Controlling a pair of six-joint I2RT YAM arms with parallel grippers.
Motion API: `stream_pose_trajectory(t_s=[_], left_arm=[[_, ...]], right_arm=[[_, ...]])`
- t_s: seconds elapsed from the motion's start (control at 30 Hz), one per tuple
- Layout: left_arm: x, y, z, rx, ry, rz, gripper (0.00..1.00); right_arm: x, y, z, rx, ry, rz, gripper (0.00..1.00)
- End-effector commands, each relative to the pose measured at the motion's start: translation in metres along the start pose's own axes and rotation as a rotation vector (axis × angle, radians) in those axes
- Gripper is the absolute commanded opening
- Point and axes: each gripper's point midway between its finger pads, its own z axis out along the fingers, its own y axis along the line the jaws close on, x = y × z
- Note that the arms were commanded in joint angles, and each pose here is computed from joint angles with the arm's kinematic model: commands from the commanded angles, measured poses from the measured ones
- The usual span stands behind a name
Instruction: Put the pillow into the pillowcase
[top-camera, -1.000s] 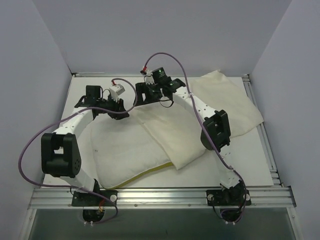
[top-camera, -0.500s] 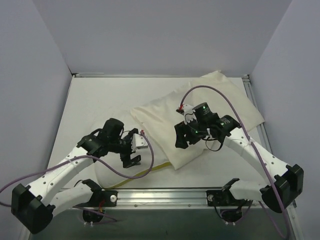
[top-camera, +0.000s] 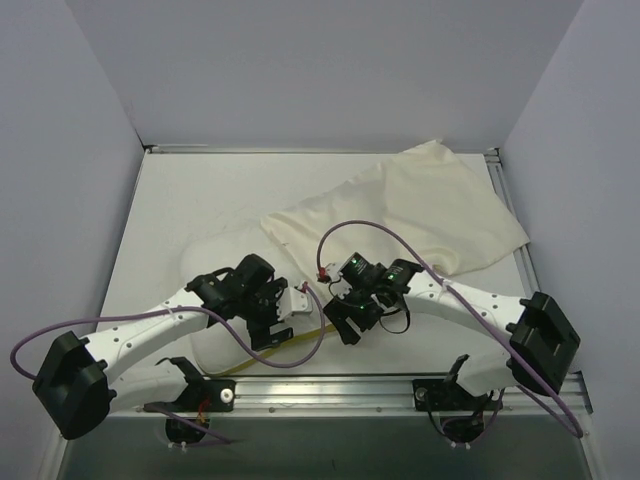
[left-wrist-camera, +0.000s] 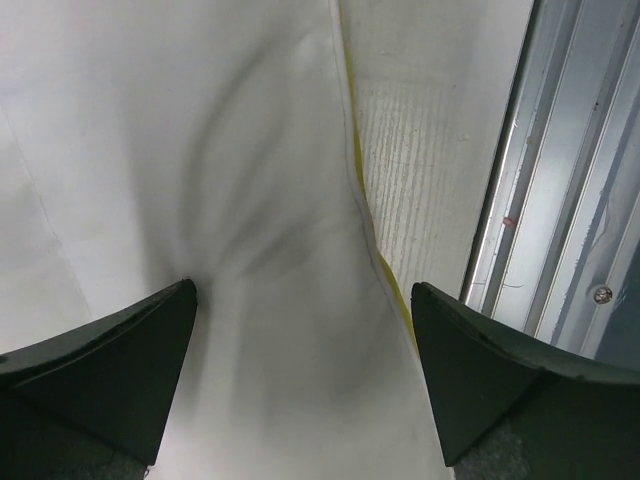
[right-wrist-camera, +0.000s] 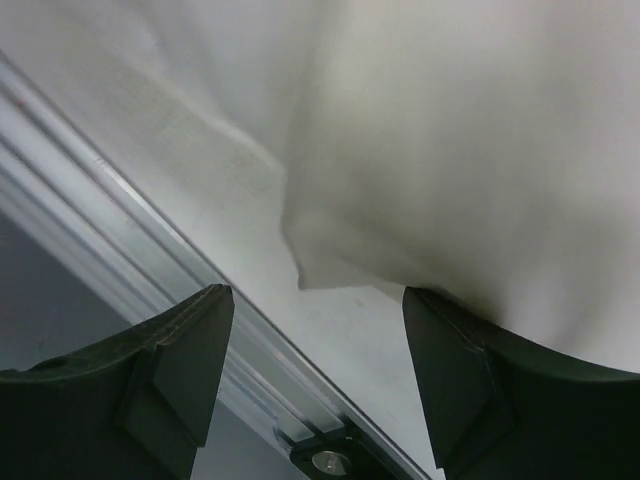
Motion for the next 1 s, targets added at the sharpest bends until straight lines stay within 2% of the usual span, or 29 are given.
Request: stream_pose_trajectory(t_s=[0.0, 0.1, 0.13, 0.17, 0.2, 0.23, 0.33, 0.37, 0.43, 0.47, 0.5, 0.6, 0.7, 0.77, 0.83, 0.87, 0.97], left_arm=[[-0.013, 0.014, 0.002, -0.047, -0.035, 0.019, 0.97], [-0.006, 0.015, 0.010, -0.039, -0.021, 0.004, 0.97], [-0.005, 0.015, 0.012, -0.036, -0.020, 0.002, 0.94], [-0.006, 0.017, 0.014, -0.039, -0.029, -0.002, 0.90], [-0.004, 0.016, 0.016, -0.028, -0.026, -0.015, 0.84], [-0.005, 0.017, 0.018, -0.023, -0.033, -0.022, 0.69], [-0.007, 0.023, 0.026, -0.033, -0.038, -0.067, 0.45], [-0.014, 0.031, 0.024, -0.040, -0.057, -0.088, 0.33], [-0.020, 0.042, 0.028, -0.031, -0.070, -0.171, 0.20], [-0.032, 0.058, 0.028, -0.034, -0.115, -0.244, 0.06], [-0.037, 0.066, 0.028, -0.035, -0.134, -0.283, 0.00], [-0.058, 0.103, 0.020, -0.055, -0.236, -0.417, 0.00], [-0.075, 0.130, 0.003, -0.070, -0.356, -0.494, 0.00], [-0.093, 0.144, -0.011, -0.096, -0.442, -0.491, 0.00], [-0.108, 0.151, -0.025, -0.122, -0.517, -0.524, 0.00], [-0.122, 0.160, -0.033, -0.150, -0.579, -0.494, 0.00], [-0.147, 0.179, -0.045, -0.183, -0.680, -0.615, 0.00]], right_arm=[[-0.025, -0.042, 0.014, 0.192, 0.012, 0.078, 0.69], [-0.034, -0.077, 0.027, 0.239, 0.056, 0.203, 0.53], [-0.039, -0.085, 0.030, 0.239, 0.050, 0.227, 0.33], [-0.045, -0.093, 0.031, 0.230, 0.040, 0.252, 0.24], [-0.050, -0.097, 0.033, 0.226, 0.037, 0.267, 0.14], [-0.068, -0.096, 0.028, 0.201, -0.008, 0.261, 0.02], [-0.095, -0.093, 0.016, 0.153, -0.081, 0.233, 0.00], [-0.112, -0.092, 0.006, 0.145, -0.127, 0.194, 0.00], [-0.132, -0.085, -0.004, 0.106, -0.176, 0.155, 0.00], [-0.149, -0.084, -0.014, 0.107, -0.218, 0.128, 0.00], [-0.157, -0.083, -0.018, 0.101, -0.238, 0.119, 0.00], [-0.176, -0.078, -0.026, 0.068, -0.277, 0.106, 0.00], [-0.158, -0.078, -0.017, 0.064, -0.231, 0.124, 0.00], [-0.145, -0.073, -0.014, 0.047, -0.207, 0.130, 0.00], [-0.126, -0.062, -0.005, -0.010, -0.164, 0.160, 0.00], [-0.124, -0.053, -0.007, -0.049, -0.163, 0.163, 0.00], [-0.140, -0.012, -0.032, -0.223, -0.215, 0.149, 0.00]])
